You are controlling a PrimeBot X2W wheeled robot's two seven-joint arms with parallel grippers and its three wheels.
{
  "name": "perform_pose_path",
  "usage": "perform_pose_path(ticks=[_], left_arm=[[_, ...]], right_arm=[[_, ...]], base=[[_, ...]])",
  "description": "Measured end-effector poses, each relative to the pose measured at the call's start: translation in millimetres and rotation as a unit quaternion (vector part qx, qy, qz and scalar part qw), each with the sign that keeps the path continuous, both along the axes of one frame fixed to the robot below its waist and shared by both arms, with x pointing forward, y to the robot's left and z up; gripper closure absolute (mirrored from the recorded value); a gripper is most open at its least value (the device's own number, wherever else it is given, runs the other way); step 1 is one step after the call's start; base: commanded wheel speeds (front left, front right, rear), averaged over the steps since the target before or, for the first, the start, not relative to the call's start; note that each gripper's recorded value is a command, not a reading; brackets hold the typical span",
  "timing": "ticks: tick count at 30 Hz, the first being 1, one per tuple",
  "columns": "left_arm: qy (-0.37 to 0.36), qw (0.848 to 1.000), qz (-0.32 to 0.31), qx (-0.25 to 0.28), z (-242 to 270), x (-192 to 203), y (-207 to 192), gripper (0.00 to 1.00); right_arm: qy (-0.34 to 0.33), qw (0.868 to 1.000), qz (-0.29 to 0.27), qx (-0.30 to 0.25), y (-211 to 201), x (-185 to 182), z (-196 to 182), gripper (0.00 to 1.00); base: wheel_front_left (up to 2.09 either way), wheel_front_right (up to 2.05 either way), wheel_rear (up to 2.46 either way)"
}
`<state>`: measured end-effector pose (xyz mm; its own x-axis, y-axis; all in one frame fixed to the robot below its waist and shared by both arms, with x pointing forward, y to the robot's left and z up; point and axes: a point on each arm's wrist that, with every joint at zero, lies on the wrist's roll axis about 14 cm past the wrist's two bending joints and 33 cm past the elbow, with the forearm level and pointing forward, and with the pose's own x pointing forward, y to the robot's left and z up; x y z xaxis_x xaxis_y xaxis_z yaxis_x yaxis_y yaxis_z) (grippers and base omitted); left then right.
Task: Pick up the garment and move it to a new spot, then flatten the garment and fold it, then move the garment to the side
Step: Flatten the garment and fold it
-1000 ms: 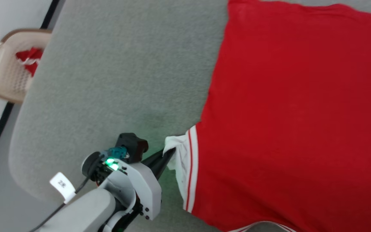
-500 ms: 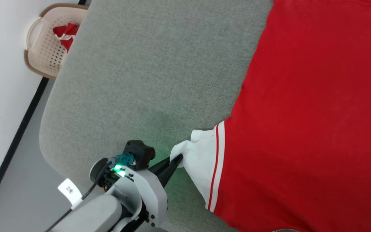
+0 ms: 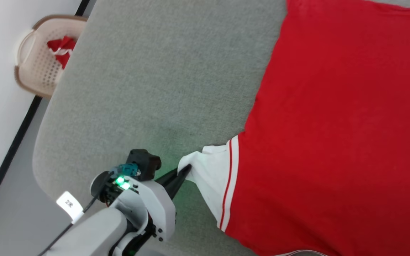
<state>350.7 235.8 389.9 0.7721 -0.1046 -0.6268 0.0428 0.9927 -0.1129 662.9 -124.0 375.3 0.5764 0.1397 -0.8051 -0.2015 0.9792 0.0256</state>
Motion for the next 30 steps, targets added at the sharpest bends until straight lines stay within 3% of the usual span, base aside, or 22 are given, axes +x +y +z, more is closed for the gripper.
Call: perform_pose_path(ticks=[7,16,30], left_arm=[[-0.017,1.0,-0.005,0.005,7.6,6.8,5.7,1.0],[-0.028,1.0,-0.011,0.003,13.2,8.9,3.7,1.0],[-0.055,0.997,-0.054,-0.01,28.3,23.4,-28.7,1.0]], right_arm=[[-0.028,0.998,0.047,0.004,0.6,-36.0,11.5,1.0],[-0.035,0.996,0.076,0.043,-22.0,-121.9,16.6,1.0],[-0.016,0.996,-0.025,0.087,-76.9,-254.8,6.4,1.0]], base=[[0.0,0.0,0.0],[0.0,0.0,0.0],[0.0,0.0,0.0]])
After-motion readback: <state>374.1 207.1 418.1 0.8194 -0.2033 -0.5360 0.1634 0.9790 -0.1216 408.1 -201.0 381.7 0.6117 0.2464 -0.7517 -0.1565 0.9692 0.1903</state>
